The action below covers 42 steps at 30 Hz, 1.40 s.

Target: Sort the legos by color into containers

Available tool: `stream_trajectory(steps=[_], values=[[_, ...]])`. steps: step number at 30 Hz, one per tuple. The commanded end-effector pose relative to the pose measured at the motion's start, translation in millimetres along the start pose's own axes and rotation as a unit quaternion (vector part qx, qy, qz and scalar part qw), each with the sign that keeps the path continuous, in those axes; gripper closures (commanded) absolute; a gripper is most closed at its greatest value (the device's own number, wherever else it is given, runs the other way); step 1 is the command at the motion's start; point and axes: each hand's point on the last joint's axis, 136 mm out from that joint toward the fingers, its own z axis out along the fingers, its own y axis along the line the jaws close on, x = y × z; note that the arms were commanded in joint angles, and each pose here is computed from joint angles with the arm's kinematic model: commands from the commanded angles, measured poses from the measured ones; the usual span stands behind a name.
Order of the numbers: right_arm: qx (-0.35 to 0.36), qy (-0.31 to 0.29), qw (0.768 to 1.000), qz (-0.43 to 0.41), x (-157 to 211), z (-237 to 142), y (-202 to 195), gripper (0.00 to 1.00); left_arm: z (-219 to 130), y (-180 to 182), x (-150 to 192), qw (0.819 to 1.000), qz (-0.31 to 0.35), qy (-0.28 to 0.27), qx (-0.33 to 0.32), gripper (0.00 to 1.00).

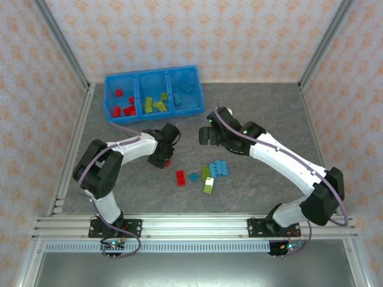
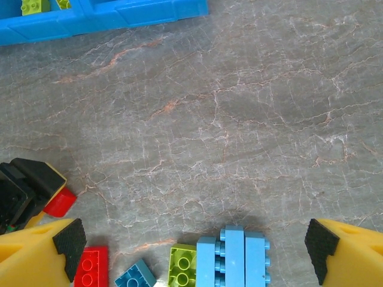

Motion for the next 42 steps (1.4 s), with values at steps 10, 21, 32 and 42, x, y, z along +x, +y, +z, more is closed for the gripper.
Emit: stream_trajectory(steps=[10,21,32,42], values=[[-0.179,0.058,0.982,0.011,14.9,-23.0,59.1,0.03,-99.7,-35.5,-53.3,0.974,0.092,-0.138,0.152,0.82],[-0.169,0.050,0.984,0.033,9.5,-16.9,58.4,0.04,-221.7,-52.8,-213.3,0.916,0.095,-0.324,0.215,0.82],[-0.145,0.056,0.987,0.040,13.6,-17.2,48.4,0.04,-133.2,-131.8,-329.9,0.956,0.082,-0.255,0.123,0.73],[-0.129,0.023,0.990,0.050,7.8,-43.0,30.5,0.03,-83.4,-146.8,-365.8,0.971,0.089,-0.202,0.092,0.54]])
